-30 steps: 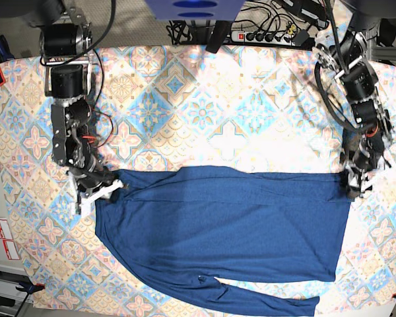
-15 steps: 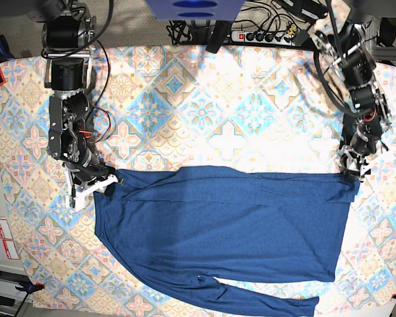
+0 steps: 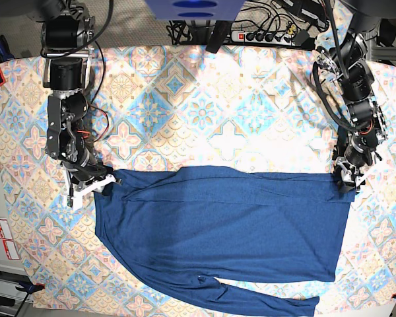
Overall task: Fold the T-shirt properly
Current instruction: 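Slide the held shirt edge with both grippers toward the hem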
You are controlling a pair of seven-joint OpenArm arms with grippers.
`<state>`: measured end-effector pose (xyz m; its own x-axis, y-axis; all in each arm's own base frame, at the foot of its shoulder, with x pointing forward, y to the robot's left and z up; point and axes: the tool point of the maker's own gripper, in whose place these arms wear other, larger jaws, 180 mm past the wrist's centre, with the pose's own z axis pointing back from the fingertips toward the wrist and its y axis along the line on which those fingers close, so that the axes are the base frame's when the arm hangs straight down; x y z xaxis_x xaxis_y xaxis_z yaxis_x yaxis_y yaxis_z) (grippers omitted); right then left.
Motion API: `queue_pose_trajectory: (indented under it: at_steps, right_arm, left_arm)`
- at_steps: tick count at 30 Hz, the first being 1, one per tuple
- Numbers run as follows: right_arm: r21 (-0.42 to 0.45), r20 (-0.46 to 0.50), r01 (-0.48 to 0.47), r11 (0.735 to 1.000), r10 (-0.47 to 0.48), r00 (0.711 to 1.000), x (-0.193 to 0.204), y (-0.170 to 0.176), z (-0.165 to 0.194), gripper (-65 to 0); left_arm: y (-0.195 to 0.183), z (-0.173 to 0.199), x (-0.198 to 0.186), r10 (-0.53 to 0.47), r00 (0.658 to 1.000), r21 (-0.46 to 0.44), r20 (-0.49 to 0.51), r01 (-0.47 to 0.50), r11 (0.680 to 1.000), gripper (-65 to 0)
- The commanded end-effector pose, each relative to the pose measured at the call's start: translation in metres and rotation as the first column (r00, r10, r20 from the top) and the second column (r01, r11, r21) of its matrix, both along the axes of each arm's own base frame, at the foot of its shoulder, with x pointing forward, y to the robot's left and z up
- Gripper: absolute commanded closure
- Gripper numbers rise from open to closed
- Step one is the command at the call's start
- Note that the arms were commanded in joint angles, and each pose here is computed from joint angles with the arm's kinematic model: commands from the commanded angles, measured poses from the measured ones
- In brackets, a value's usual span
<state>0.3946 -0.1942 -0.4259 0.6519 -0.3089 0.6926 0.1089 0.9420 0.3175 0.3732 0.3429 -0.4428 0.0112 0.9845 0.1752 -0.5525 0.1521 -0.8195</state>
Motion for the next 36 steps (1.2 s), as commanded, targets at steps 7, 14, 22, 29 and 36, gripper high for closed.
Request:
queue_pose_trajectory:
  at_steps: [7, 14, 22, 29, 36]
  right_arm:
    - [-0.005, 0.066, 0.003, 1.000, -0.003, 0.998, 0.015, -0.004, 0.020, -17.0]
    - [-0.004, 0.067, 0.006, 1.000, -0.006, 0.998, 0.015, -0.005, 0.020, -16.9]
    - [-0.004, 0.070, 0.008, 1.000, -0.007, 0.998, 0.016, -0.005, 0.022, -16.9]
    - [-0.003, 0.069, 0.008, 1.000, -0.008, 0.998, 0.016, -0.005, 0.021, -16.9]
    - [-0.003, 0.070, 0.008, 1.000, -0.008, 0.998, 0.017, -0.005, 0.022, -16.9]
  left_arm:
    - [-0.004, 0.006, 0.008, -0.002, 1.000, -0.019, 0.031, 0.002, 1.000, -28.1]
    - [-0.009, 0.008, 0.012, 0.027, 0.998, -0.071, 0.062, -0.023, 0.997, -28.1]
    - [-0.011, -0.008, 0.003, 0.069, 0.997, -0.131, -0.039, -0.073, 0.989, -28.1]
    - [-0.009, -0.003, 0.006, 0.097, 0.995, -0.162, -0.011, -0.097, 0.982, -28.1]
    - [-0.001, 0.008, 0.019, 0.132, 0.991, -0.134, 0.019, -0.128, 0.983, -28.1]
